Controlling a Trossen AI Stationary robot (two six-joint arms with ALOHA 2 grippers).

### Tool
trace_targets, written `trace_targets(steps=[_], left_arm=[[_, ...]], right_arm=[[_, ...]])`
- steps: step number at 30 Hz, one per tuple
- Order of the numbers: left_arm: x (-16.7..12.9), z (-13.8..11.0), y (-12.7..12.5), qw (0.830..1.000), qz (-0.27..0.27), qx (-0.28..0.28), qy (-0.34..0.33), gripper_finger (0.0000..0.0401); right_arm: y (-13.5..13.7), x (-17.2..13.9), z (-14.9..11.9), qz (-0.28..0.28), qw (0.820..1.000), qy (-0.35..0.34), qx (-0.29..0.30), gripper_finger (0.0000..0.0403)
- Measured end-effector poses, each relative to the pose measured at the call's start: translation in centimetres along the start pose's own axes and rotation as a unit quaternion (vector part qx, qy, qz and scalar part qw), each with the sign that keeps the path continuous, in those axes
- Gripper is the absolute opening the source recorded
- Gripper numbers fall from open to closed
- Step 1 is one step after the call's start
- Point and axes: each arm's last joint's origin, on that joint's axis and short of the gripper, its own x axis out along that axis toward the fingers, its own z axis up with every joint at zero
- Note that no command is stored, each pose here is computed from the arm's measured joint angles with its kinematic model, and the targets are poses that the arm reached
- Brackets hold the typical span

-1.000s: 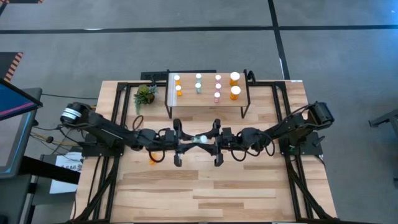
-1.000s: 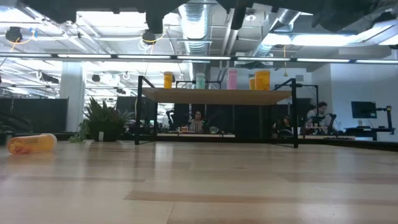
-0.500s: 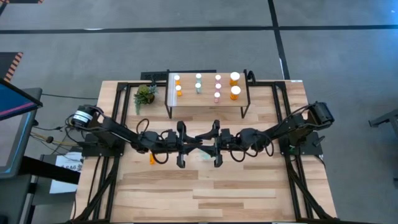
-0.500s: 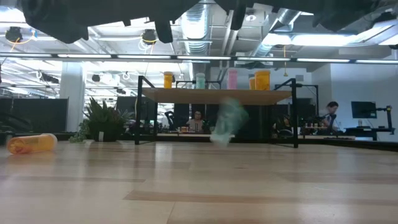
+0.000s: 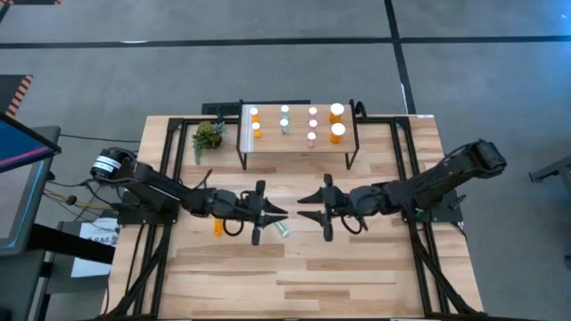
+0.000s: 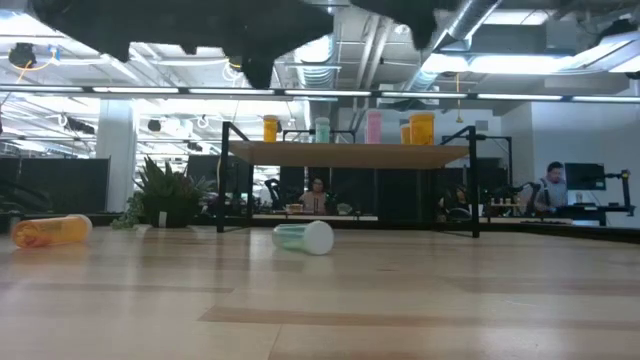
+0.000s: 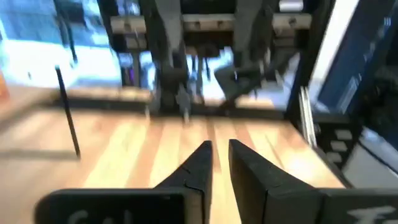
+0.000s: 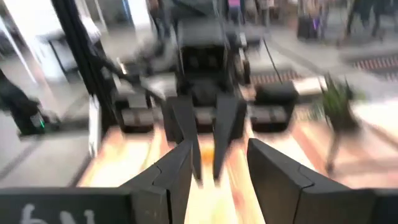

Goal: Pick and place medicine bottles onto shelf by color
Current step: Put the green pill bottle on the shelf aligned with the other green pill bottles

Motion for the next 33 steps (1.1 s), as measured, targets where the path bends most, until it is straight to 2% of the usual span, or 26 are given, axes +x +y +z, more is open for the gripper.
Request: trace_targets(steps=[4,8,11,14,19,25,28,33], left_arm=[[-0.4,-0.8,0.4,0.996,-0.030,-0.028,0.082,0.0076],[-0.5,-2.0,0.1,0.986,-0.057,-0.031,0.154,0.0125],[-0.1,-1.5,-0.6,0.973,-0.064,-0.002,0.223,0.0154],[0.7,0.1,-1.6,0.958,-0.058,0.043,0.279,0.0171],[2.8,1.3,-2.8,0.934,-0.065,0.116,0.333,0.0179],[5.6,-1.0,-3.4,0.890,-0.098,0.173,0.411,0.0179],[7.4,-2.0,-3.9,0.873,-0.111,0.197,0.433,0.0179],[9.3,-3.3,-4.0,0.835,-0.119,0.231,0.485,0.0179]], right_arm=[[0.5,-1.1,-0.9,-0.030,0.998,0.063,0.001,0.0176],[1.3,-1.7,-1.8,-0.057,0.995,0.086,-0.015,0.0175],[1.7,-2.1,-2.3,-0.070,0.994,0.086,-0.017,0.0172],[2.3,-2.6,-2.5,-0.084,0.993,0.081,-0.021,0.0168],[3.8,-4.8,-1.1,-0.085,0.995,0.048,-0.032,0.0163],[5.1,-7.4,-0.5,-0.119,0.991,0.030,-0.047,0.0161],[5.8,-8.1,-0.7,-0.123,0.991,0.026,-0.053,0.0162],[6.5,-8.5,-1.4,-0.129,0.990,0.032,-0.051,0.0159]])
